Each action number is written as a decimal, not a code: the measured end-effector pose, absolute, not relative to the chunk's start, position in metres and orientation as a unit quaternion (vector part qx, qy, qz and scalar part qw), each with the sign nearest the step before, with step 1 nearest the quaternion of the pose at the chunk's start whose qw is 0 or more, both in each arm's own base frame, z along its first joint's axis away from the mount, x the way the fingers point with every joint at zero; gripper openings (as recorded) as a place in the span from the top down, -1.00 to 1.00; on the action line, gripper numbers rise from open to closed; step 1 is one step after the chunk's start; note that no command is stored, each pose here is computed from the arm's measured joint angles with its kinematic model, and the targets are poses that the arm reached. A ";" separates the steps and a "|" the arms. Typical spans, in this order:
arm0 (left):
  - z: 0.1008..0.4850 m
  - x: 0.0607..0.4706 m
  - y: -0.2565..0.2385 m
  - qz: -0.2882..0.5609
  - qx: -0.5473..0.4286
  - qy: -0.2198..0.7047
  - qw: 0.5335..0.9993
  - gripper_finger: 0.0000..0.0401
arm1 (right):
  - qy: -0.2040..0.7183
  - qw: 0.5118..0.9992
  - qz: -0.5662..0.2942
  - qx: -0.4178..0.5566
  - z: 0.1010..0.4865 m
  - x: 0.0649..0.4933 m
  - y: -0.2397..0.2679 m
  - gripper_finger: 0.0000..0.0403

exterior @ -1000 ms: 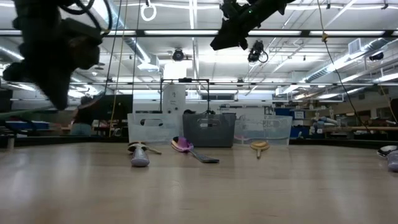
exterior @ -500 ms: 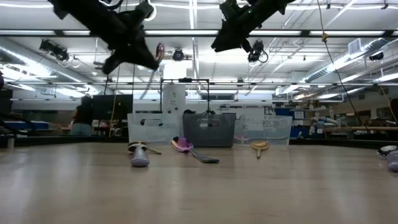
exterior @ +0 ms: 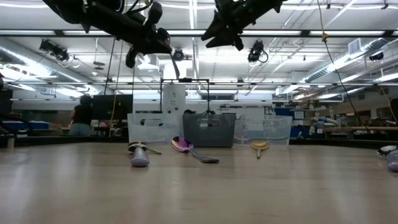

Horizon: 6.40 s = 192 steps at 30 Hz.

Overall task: Sort silverware by color (type)
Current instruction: Put the left blue spoon into the right transparent bin, then put the bottom left gold spoon into the black bin

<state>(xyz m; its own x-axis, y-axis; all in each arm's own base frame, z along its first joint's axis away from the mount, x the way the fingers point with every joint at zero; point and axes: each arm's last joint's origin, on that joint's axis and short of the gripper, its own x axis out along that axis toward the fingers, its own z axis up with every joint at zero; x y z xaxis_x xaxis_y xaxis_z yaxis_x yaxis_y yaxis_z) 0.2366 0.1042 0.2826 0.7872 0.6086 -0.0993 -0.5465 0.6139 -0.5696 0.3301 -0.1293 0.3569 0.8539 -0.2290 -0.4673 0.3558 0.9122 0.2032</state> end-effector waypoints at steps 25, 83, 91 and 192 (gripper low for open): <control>0.338 0.318 0.138 0.307 -0.262 -0.085 0.911 0.92 | 0.212 0.930 -0.293 0.068 0.359 0.332 -0.127 0.05; 0.288 0.301 0.136 0.322 -0.272 0.206 0.883 0.36 | 0.450 0.791 -0.314 0.271 0.245 0.275 -0.152 0.91; 0.291 0.297 0.135 0.321 -0.270 0.210 0.883 0.36 | 0.468 0.768 -0.331 0.287 0.221 0.259 -0.162 0.91; 0.271 0.242 0.090 0.303 -0.278 0.507 0.758 0.36 | 0.393 0.822 -0.311 0.271 0.275 0.268 -0.187 -0.10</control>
